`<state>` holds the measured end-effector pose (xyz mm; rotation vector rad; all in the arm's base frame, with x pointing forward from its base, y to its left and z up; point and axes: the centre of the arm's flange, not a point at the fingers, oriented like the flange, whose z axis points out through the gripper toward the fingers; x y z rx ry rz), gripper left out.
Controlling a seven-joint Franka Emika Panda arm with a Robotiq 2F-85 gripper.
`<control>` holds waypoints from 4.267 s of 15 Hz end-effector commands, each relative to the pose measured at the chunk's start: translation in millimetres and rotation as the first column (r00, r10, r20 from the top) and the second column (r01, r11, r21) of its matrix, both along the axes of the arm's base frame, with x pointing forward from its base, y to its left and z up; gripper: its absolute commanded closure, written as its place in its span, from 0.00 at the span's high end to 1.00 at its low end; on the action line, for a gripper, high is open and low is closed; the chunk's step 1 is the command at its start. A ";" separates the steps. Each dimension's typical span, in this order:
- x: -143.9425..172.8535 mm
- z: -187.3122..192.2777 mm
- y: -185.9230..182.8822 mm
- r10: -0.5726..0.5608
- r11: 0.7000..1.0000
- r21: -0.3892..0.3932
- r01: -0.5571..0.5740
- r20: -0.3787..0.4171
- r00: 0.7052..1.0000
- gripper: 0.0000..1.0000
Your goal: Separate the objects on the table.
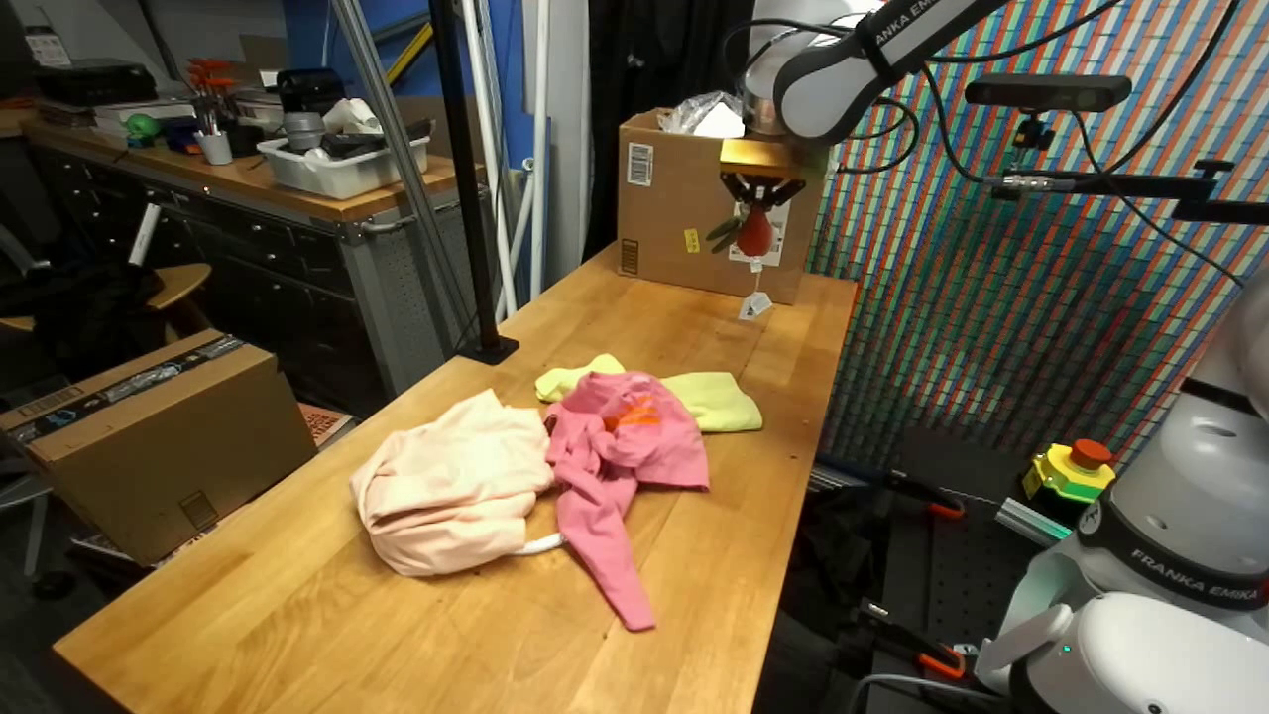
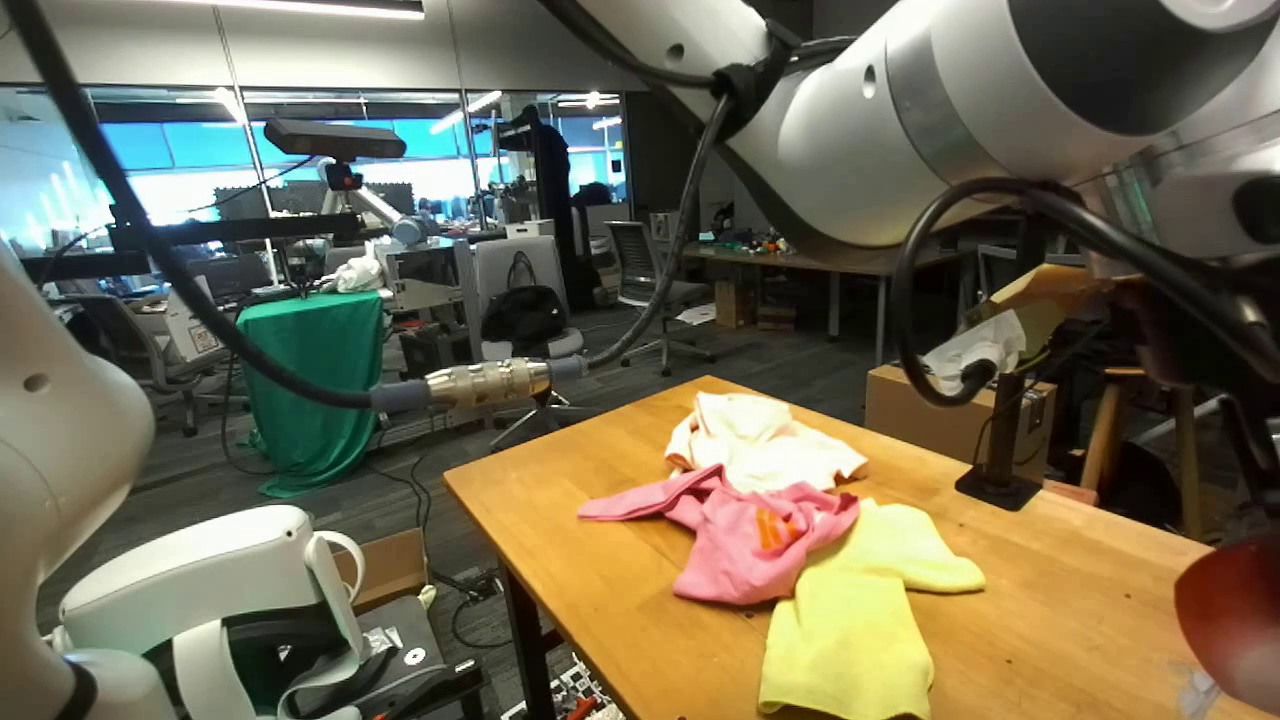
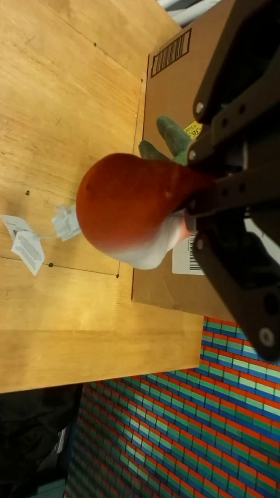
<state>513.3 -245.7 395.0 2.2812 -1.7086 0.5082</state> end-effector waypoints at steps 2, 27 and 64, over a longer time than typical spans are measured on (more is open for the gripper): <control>-16.0 6.4 -16.4 -0.026 0.999 0.048 0.023 0.073 0.997 0.04; -15.2 -14.9 28.8 0.052 0.980 0.194 -0.052 0.006 0.999 1.00; 68.7 -179.4 329.9 0.900 0.435 0.447 -0.782 -0.189 0.393 1.00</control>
